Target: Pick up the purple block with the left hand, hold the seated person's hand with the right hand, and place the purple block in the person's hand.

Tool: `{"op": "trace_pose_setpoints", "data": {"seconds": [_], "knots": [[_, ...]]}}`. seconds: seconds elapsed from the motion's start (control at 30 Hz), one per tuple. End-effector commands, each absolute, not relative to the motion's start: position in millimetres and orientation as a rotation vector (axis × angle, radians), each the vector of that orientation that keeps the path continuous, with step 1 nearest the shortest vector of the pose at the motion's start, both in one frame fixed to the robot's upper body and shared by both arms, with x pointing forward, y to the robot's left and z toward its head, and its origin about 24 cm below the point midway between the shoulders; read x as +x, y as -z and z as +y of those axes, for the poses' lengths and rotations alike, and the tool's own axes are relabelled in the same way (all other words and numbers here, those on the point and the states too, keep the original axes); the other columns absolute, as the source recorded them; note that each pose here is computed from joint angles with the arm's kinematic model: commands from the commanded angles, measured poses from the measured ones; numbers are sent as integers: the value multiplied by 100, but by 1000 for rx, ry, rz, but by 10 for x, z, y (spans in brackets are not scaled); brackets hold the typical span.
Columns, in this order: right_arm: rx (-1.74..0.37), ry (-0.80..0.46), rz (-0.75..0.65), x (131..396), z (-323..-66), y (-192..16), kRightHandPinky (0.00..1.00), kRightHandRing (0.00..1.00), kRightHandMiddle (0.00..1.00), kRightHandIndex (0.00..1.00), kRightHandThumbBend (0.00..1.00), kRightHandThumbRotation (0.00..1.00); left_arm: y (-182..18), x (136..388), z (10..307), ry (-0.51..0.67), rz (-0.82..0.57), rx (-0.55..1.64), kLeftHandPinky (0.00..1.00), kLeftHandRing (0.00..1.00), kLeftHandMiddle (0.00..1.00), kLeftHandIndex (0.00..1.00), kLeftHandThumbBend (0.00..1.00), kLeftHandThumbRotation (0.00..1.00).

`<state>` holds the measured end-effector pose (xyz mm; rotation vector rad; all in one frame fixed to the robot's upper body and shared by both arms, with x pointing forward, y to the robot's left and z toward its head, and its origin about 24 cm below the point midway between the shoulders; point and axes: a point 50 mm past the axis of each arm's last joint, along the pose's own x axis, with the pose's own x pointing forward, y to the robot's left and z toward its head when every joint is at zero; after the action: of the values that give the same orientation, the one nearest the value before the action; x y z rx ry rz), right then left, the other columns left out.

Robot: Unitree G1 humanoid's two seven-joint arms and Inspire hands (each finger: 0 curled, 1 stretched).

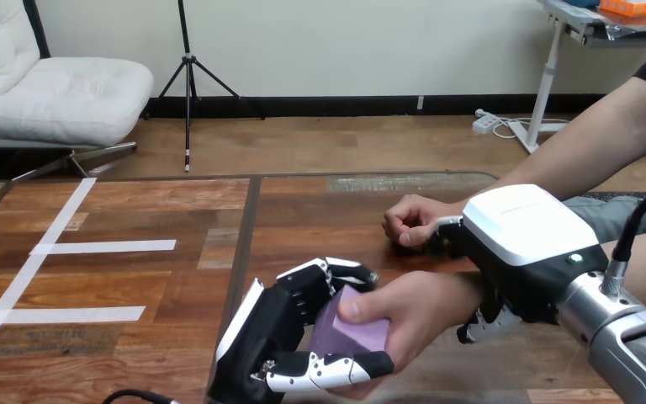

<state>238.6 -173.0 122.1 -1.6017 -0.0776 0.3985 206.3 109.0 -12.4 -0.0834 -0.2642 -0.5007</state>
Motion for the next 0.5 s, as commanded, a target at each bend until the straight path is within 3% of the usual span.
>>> {"op": "trace_pose_setpoints", "data": {"seconds": [0.0,0.23,0.47], "knots": [[-1583,-316,-158,2419,-1741,-1339,58,68,73,74,82,0,2,2168,1038,562,-335,-20,62,68,71,71,88,28],[-1517,-289,-187,2371,-1763,-1329,62,71,74,75,80,3,-12,2173,1055,570,-352,-3,74,78,81,80,90,38],[-1439,-239,-194,2309,-1786,-1324,63,72,75,76,71,17,-20,2180,1072,569,-366,-29,78,83,86,86,89,43]]}}
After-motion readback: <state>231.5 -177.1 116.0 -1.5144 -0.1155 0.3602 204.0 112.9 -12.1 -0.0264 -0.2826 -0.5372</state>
